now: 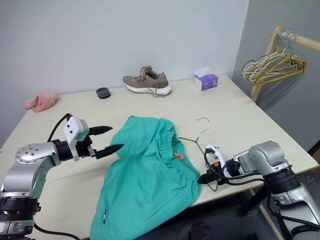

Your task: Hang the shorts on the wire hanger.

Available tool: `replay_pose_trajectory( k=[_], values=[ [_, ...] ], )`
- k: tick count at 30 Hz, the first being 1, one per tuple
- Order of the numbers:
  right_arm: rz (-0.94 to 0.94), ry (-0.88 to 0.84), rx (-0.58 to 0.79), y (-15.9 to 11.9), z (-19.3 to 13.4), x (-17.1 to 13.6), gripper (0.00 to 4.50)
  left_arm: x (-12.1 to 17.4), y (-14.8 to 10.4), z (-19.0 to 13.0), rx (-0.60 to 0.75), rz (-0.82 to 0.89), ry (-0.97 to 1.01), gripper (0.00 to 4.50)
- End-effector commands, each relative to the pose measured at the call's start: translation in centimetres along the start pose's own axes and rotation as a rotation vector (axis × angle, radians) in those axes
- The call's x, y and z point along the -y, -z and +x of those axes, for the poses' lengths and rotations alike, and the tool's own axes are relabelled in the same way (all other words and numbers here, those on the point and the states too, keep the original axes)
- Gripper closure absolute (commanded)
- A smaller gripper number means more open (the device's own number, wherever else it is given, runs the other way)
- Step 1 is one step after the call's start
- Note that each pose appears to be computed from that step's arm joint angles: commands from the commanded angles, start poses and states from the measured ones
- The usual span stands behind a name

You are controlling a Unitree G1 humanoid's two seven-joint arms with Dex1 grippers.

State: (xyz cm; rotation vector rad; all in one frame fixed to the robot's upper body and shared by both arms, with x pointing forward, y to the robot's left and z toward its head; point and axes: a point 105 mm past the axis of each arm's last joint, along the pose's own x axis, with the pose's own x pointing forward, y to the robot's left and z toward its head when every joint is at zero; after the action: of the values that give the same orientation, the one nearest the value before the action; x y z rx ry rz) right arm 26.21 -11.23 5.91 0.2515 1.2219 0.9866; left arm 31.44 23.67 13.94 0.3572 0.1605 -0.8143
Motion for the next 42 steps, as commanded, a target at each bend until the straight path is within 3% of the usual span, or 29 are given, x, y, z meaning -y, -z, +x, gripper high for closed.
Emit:
replay_pose_trajectory(
  k=[1, 10, 17, 21, 29, 34, 42],
  values=[
    [-0.011, 0.004, 0.060, -1.9, -0.5, -0.4, 4.50, -0.3, -1.4, -0.2, 0.030, 0.049, -0.008, 0.03],
    [-0.089, 0.057, 0.254, -5.9, -1.5, -0.8, 4.50, -1.4, -1.7, -0.5, 0.076, -0.005, -0.107, 0.03],
    [-0.477, 0.166, 0.343, -7.8, -1.3, -2.9, 4.50, -3.0, -3.0, -0.8, 0.147, -0.032, -0.208, 0.03],
    [-0.718, 0.236, 0.329, -7.7, -0.4, -3.4, 4.50, -3.9, -4.5, -1.3, 0.178, -0.012, -0.225, 0.03],
    [-1.098, 0.341, 0.211, -6.6, 0.1, -2.7, 4.50, -2.6, -6.3, -1.6, 0.069, 0.184, -0.020, 0.03],
    [-1.210, 0.349, 0.197, -6.8, 0.1, -3.1, 4.50, -0.6, -5.5, -0.8, -0.033, 0.297, 0.144, 0.03],
    [-1.297, 0.347, 0.196, -6.9, 0.0, -4.0, 4.50, 1.2, -3.9, 0.2, -0.100, 0.345, 0.278, 0.03]
  ],
)
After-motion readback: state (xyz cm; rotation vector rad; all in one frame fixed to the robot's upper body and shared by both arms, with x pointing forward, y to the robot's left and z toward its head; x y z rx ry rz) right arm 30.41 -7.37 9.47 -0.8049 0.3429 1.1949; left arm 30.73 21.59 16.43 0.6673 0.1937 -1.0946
